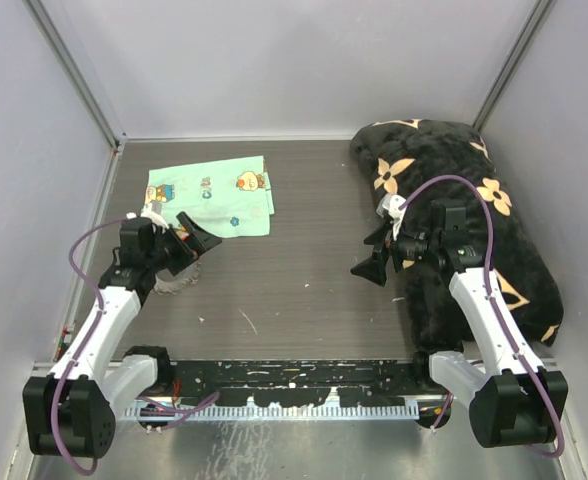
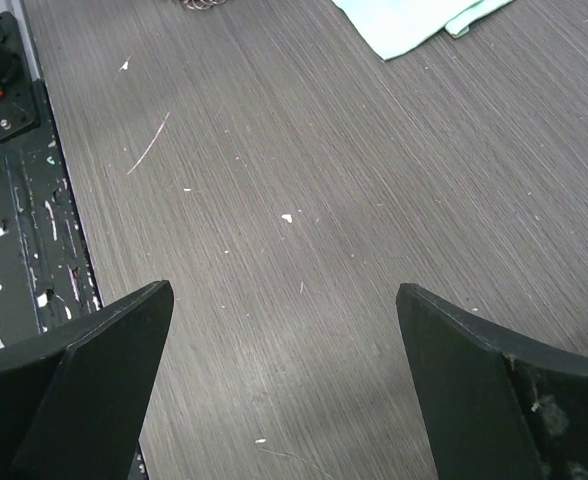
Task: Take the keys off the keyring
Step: Pick up the keyring from the center of the board.
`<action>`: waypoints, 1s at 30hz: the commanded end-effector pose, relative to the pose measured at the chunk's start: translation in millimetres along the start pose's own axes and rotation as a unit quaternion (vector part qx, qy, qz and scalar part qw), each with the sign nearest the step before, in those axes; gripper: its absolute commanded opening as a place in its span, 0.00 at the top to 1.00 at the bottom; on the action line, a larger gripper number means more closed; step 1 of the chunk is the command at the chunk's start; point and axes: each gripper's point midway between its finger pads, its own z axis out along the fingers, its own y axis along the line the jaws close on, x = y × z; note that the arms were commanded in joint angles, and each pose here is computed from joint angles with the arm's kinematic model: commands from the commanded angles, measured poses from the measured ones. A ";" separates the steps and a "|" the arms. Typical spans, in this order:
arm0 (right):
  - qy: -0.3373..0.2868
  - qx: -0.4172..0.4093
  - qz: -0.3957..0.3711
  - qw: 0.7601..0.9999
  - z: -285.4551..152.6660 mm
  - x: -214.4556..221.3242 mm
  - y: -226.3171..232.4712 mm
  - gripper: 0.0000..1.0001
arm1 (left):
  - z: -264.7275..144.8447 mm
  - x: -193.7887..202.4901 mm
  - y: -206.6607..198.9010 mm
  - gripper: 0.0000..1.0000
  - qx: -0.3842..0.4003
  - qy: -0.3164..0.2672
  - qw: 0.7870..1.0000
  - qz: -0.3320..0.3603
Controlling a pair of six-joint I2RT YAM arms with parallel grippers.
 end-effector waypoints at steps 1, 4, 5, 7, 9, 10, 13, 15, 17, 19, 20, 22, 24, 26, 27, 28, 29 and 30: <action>-0.005 -0.001 -0.020 1.000 0.3 -7.7 -0.6 0.00 | -7.7 -30.7 -6.9 0.04 -0.024 -0.036 0.997 0.058; -0.004 0.000 -0.019 1.000 0.9 -6.4 -1.4 0.00 | -13.3 -38.5 -12.0 0.05 -0.039 -0.027 0.996 0.076; -0.004 0.000 -0.019 1.000 1.1 -6.1 -1.9 0.00 | -15.4 -41.0 -14.4 0.05 -0.042 -0.024 0.995 0.085; -0.001 0.003 -0.017 1.000 1.7 -4.6 -3.3 0.00 | -19.6 -47.4 -16.1 0.05 -0.052 -0.020 0.992 0.111; 0.001 0.005 -0.017 1.000 1.9 -4.1 -4.6 0.00 | -20.5 -52.9 -8.4 0.05 -0.079 -0.017 0.987 0.140; 0.001 0.006 -0.016 1.000 2.0 -3.6 -4.8 0.00 | -20.3 -54.9 -3.4 0.07 -0.094 -0.012 0.984 0.150; 0.002 0.007 -0.017 1.000 2.0 -3.5 -4.7 0.00 | -17.3 -56.7 0.5 0.12 -0.111 0.012 0.980 0.163; 0.004 0.005 -0.017 1.000 3.1 -2.9 -3.7 0.00 | -10.8 -59.3 0.8 0.15 -0.112 0.020 0.979 0.167; 0.004 0.002 -0.019 1.000 4.3 -3.5 -2.2 0.00 | -4.3 -64.6 7.7 0.16 -0.131 0.020 0.977 0.170; 0.006 0.000 -0.020 1.000 5.4 -3.1 -1.1 0.00 | 2.5 -70.3 18.0 0.21 -0.157 0.021 0.973 0.170; 0.006 -0.002 -0.020 1.000 6.1 -2.8 0.0 0.00 | 9.1 -69.5 26.5 0.24 -0.172 0.030 0.970 0.167; 0.007 -0.004 -0.020 1.000 6.9 -2.6 0.8 0.00 | 18.9 -68.9 39.1 0.31 -0.195 0.043 0.966 0.162; 0.009 -0.007 -0.020 1.000 8.3 -1.9 2.3 0.00 | 25.9 -68.9 48.0 0.37 -0.212 0.052 0.963 0.159; 0.011 -0.010 -0.019 1.000 9.9 -0.8 3.2 0.00 | 32.6 -68.4 56.4 0.45 -0.226 0.058 0.960 0.153; 0.011 -0.010 -0.020 1.000 10.3 -0.9 3.7 0.00 | 36.4 -67.3 60.1 0.48 -0.230 0.060 0.960 0.149; 0.012 -0.011 -0.020 1.000 11.1 -0.3 4.0 0.00 | 40.0 -66.2 62.7 0.50 -0.232 0.061 0.960 0.143; 0.013 -0.012 -0.019 1.000 11.6 0.2 4.1 0.00 | 43.5 -65.4 64.3 0.53 -0.232 0.060 0.961 0.137; 0.014 -0.012 -0.019 1.000 12.0 0.7 4.0 0.00 | 46.5 -64.1 64.7 0.55 -0.231 0.059 0.962 0.132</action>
